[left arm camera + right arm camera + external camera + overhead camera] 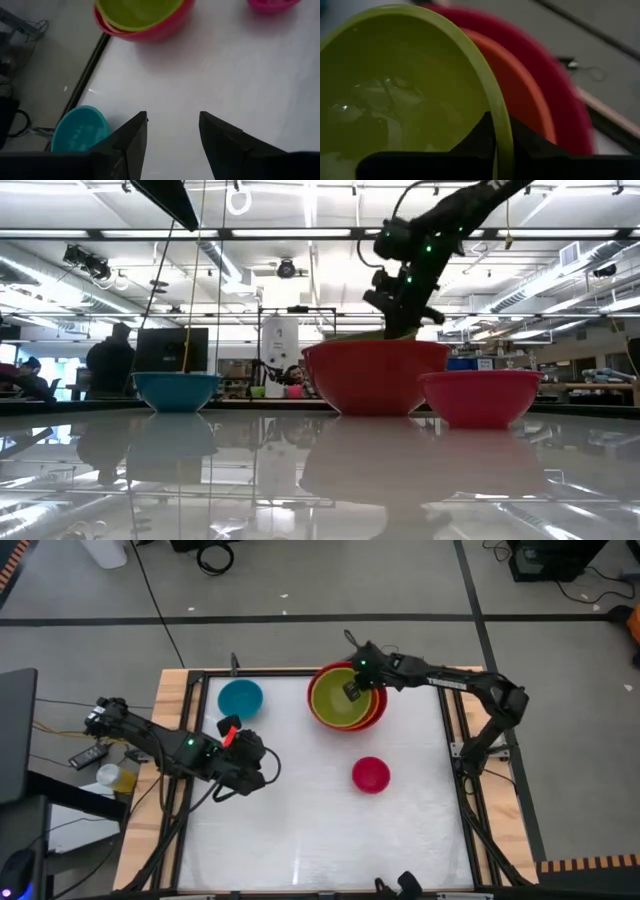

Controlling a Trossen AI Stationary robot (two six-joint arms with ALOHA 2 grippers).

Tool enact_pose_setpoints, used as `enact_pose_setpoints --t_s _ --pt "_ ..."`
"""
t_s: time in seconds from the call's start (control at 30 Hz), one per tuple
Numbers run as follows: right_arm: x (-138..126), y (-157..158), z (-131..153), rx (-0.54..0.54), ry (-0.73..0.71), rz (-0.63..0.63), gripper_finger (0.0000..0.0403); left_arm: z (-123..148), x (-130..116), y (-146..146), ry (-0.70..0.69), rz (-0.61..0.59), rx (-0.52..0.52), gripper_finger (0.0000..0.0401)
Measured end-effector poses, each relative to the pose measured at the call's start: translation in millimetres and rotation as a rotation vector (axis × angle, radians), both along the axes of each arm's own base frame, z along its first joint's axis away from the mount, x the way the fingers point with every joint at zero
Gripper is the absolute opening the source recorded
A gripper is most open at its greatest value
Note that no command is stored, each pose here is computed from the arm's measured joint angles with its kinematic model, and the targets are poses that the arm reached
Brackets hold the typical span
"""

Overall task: Nest bowls inside each other
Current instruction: Stack the green bowl on top of the orange bowl, then stack the blue bowl on top of the green bowl

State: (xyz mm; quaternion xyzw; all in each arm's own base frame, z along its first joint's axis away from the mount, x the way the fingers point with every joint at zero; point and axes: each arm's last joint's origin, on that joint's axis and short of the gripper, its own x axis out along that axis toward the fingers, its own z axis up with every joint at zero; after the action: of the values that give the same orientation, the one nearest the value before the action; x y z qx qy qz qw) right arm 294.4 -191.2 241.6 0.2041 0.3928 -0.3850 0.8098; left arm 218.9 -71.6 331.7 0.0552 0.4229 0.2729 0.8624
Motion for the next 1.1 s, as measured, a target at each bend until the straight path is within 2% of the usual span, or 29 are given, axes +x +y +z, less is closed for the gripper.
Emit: enact_pose_setpoints --t_s 0.13,0.23,0.4,0.57,0.7,0.8,0.97,1.1 --pt "3.5 -0.5 -16.4 0.044 0.067 0.01 0.0074 -0.7 -0.2 7.1 0.024 0.029 0.013 0.0182" --pt "4.3 0.1 -17.2 0.039 0.072 0.024 0.0107 -1.4 0.0 13.8 0.04 0.061 0.017 0.0182" --pt "-1.3 2.9 0.8 -0.01 0.036 0.024 0.0157 -2.1 1.4 27.3 0.061 0.12 0.023 0.0182" --pt "-17.2 13.3 36.5 -0.11 -0.013 0.011 0.0184 -7.5 7.4 43.3 0.091 0.168 0.039 0.0182" --pt "-33.0 33.6 65.3 -0.146 -0.057 0.036 0.0189 -35.4 10.2 62.1 0.162 0.209 0.063 0.0182" --pt "-42.5 54.5 74.4 -0.159 -0.085 0.081 0.0188 -66.3 6.2 80.1 0.246 0.26 0.076 0.0182" --pt "-52.3 90.3 67.6 -0.144 -0.106 0.17 0.0188 -116.7 -5.6 114.1 0.356 0.309 0.097 0.0182" --pt "-54.1 108.3 55.1 -0.116 -0.102 0.212 0.0188 -143.4 -13.0 141.2 0.365 0.318 0.077 0.0182"
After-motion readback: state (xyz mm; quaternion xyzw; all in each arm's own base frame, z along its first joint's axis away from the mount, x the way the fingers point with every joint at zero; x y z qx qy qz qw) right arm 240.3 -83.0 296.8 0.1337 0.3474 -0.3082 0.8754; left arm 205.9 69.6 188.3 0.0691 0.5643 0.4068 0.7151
